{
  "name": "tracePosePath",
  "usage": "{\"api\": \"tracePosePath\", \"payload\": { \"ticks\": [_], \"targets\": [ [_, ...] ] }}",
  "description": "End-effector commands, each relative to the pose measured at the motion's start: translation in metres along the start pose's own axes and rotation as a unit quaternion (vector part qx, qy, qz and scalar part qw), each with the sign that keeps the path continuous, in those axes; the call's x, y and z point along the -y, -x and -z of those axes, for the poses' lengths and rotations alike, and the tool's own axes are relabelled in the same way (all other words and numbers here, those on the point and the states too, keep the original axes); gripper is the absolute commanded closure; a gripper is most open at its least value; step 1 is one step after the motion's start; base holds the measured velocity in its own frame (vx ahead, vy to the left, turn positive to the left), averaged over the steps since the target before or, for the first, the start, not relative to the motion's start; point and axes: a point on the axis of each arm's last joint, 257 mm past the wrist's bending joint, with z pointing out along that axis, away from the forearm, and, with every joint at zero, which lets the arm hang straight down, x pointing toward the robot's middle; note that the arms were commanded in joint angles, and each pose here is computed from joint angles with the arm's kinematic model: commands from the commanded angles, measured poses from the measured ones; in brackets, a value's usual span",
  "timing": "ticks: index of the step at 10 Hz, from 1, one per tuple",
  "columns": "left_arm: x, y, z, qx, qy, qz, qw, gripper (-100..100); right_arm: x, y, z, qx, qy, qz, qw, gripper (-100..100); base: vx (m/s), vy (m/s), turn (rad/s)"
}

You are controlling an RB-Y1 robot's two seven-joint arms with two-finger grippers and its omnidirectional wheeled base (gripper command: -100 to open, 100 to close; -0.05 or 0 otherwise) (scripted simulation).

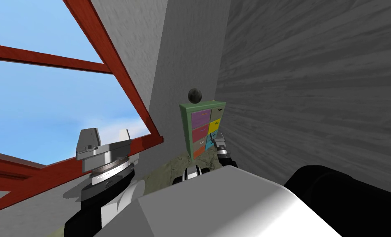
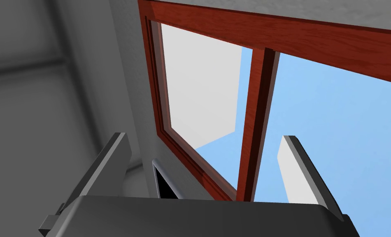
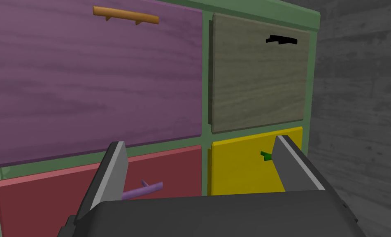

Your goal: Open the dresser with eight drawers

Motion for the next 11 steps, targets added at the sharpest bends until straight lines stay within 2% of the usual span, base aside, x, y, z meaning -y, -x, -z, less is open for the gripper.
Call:
{"api": "tracePosePath", "payload": {
  "ticks": [1, 3, 6, 8, 11],
  "targets": [
    [0.0, 0.0, 0.0, 0.0, 0.0, 0.0, 1.0, 0, 0.002, 0.009, 0.005, 0.009, 0.007, -0.053, 0.9985, -100, 0.035, -0.019, 0.222],
    [0.0, 0.0, 0.0, 0.0, 0.0, 0.0, 1.0, 0, 0.002, 0.009, 0.005, 0.009, 0.007, -0.07, 0.9975, -100, 0.027, -0.024, 0.07],
    [0.0, 0.0, 0.0, 0.0, 0.0, 0.0, 1.0, 0, 0.003, 0.025, 0.014, 0.025, 0.022, -0.144, 0.9891, -100, 0.039, -0.039, 0.203],
    [0.0, 0.0, 0.0, 0.0, 0.0, 0.0, 1.0, 0, 0.003, 0.025, 0.014, 0.024, 0.022, -0.165, 0.9858, -100, 0.032, -0.031, 0.047],
    [0.0, 0.0, 0.0, 0.0, 0.0, 0.0, 1.0, 0, 0.005, 0.041, 0.024, 0.039, 0.037, -0.232, 0.9713, -100, 0.035, -0.038, 0.209]
  ]
}}
